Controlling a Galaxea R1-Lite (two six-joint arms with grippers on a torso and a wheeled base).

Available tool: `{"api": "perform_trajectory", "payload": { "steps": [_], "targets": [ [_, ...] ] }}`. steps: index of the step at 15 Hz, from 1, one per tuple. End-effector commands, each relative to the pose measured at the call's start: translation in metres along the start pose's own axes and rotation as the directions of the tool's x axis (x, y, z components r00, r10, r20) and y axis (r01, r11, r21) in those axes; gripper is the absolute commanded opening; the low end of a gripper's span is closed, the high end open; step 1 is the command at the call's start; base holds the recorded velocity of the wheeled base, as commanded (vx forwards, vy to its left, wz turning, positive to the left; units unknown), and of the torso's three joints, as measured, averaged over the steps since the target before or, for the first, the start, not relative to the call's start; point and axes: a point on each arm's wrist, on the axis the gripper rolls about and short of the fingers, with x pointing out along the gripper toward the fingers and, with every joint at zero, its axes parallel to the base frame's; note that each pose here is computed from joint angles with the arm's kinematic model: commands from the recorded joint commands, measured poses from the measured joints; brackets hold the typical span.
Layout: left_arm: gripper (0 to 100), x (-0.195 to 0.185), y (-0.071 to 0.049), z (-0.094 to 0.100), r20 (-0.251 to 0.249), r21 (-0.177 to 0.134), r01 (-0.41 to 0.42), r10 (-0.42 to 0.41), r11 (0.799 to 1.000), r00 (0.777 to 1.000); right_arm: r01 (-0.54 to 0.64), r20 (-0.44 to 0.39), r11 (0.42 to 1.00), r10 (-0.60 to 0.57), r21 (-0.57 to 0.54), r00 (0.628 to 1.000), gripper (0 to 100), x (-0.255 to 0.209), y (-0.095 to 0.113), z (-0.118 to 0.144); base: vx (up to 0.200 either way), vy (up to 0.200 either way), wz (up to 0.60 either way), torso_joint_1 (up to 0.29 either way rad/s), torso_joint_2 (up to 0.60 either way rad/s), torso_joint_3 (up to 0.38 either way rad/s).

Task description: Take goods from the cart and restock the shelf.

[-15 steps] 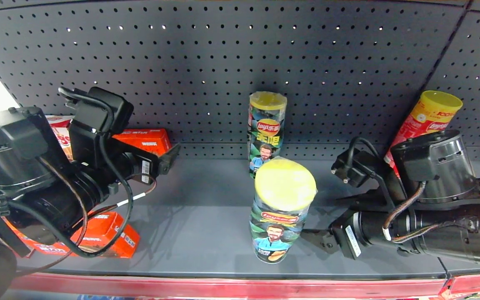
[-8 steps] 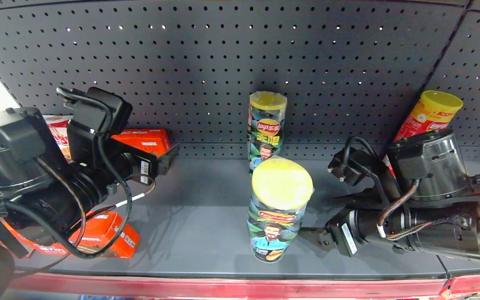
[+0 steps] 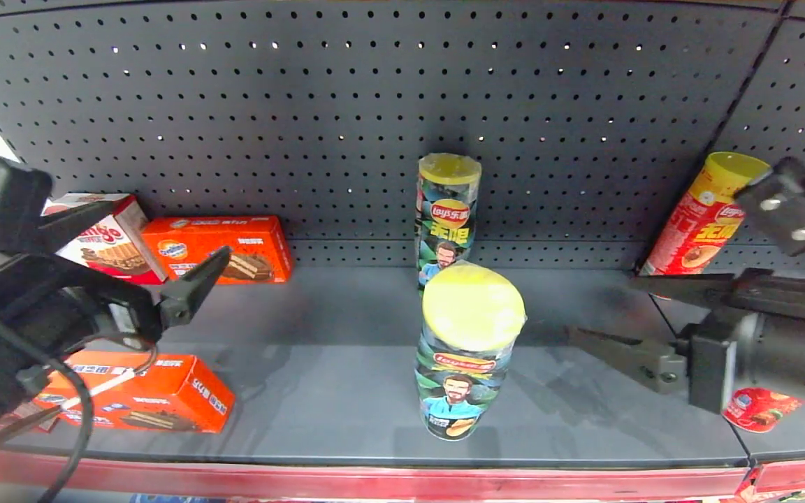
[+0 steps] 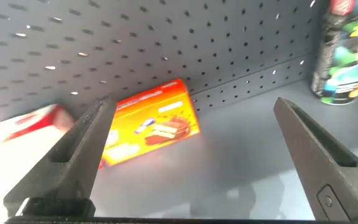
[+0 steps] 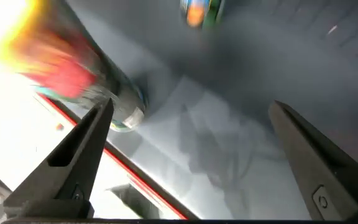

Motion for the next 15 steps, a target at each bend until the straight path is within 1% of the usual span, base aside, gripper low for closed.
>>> {"api": "perform_trajectory", "payload": {
  "steps": [1,2,3,4,5,6,7,8,9,11,12,13,14,15],
  "targets": [
    [100,-0.060,0.017,0.009,0.105,-0.024,-0.024,0.026,0.999,0.994,0.002,0.158,0.999,0.004,-0.039,0.987,100,-0.058,-0.004,-0.005,0.000,0.000,0.00,0.000,0.00,0.000],
    [100,-0.076,0.020,0.008,0.116,-0.027,-0.027,0.030,0.999,0.993,0.012,0.186,0.997,0.001,-0.073,0.983,100,-0.074,-0.006,-0.011,0.000,0.000,0.00,0.000,0.00,0.000],
    [100,-0.082,0.021,0.006,0.118,-0.027,-0.026,0.029,0.999,0.993,0.018,0.199,0.996,-0.001,-0.084,0.980,100,-0.081,-0.007,-0.014,0.000,0.000,0.00,0.000,0.00,0.000],
    [100,-0.102,0.023,-0.002,0.114,-0.026,-0.023,0.026,0.999,0.993,0.017,0.210,0.995,0.004,-0.100,0.978,100,-0.096,-0.008,-0.030,0.000,0.000,0.00,0.000,0.00,0.000],
    [100,-0.110,0.024,-0.006,0.114,-0.026,-0.023,0.026,0.999,0.993,0.015,0.219,0.995,0.007,-0.099,0.976,100,-0.102,-0.009,-0.037,0.000,0.000,0.00,0.000,0.00,0.000],
    [100,-0.131,0.026,-0.014,0.120,-0.028,-0.025,0.028,0.999,0.992,0.016,0.239,0.995,0.007,-0.095,0.971,100,-0.119,-0.011,-0.058,0.000,0.000,0.00,0.000,0.00,0.000],
    [100,-0.135,0.027,-0.016,0.121,-0.028,-0.026,0.029,0.999,0.992,0.019,0.241,0.995,0.004,-0.093,0.970,100,-0.122,-0.011,-0.062,0.000,0.000,0.00,0.000,0.00,0.000],
    [100,-0.156,0.028,-0.029,0.102,-0.006,-0.023,0.024,1.000,0.994,0.021,0.250,0.996,0.002,-0.090,0.968,100,-0.135,-0.012,-0.087,0.000,0.000,0.00,0.000,0.00,0.000],
    [100,-0.169,0.027,-0.041,0.069,0.021,-0.013,0.012,1.000,0.998,0.025,0.234,0.996,-0.003,-0.091,0.972,100,-0.139,-0.012,-0.104,0.000,0.000,0.00,0.000,0.00,0.000],
    [100,-0.191,0.023,-0.069,0.004,0.062,0.024,-0.025,0.998,1.000,0.025,0.196,0.996,-0.008,-0.084,0.981,100,-0.139,-0.012,-0.129,0.000,0.000,0.00,0.000,0.00,0.000],
    [100,-0.196,0.021,-0.078,-0.021,0.066,0.042,-0.041,0.997,0.999,0.023,0.179,0.997,-0.009,-0.075,0.984,100,-0.138,-0.011,-0.135,0.000,0.000,0.00,0.000,0.00,0.000],
    [100,-0.200,0.016,-0.097,-0.071,0.076,0.074,-0.069,0.994,0.995,0.033,0.150,0.998,-0.026,-0.048,0.988,100,-0.136,-0.011,-0.144,0.000,0.000,0.00,0.000,0.00,0.000],
    [100,-0.200,0.013,-0.105,-0.087,0.078,0.089,-0.082,0.993,0.993,0.043,0.135,0.998,-0.037,-0.038,0.990,100,-0.134,-0.011,-0.148,0.000,0.000,0.00,0.000,0.00,0.000],
    [100,-0.200,0.005,-0.127,-0.134,0.083,0.129,-0.117,0.988,0.984,0.079,0.094,0.997,-0.077,-0.015,0.993,100,-0.131,-0.011,-0.159,0.000,0.000,0.00,0.000,0.00,0.000]
  ]
}}
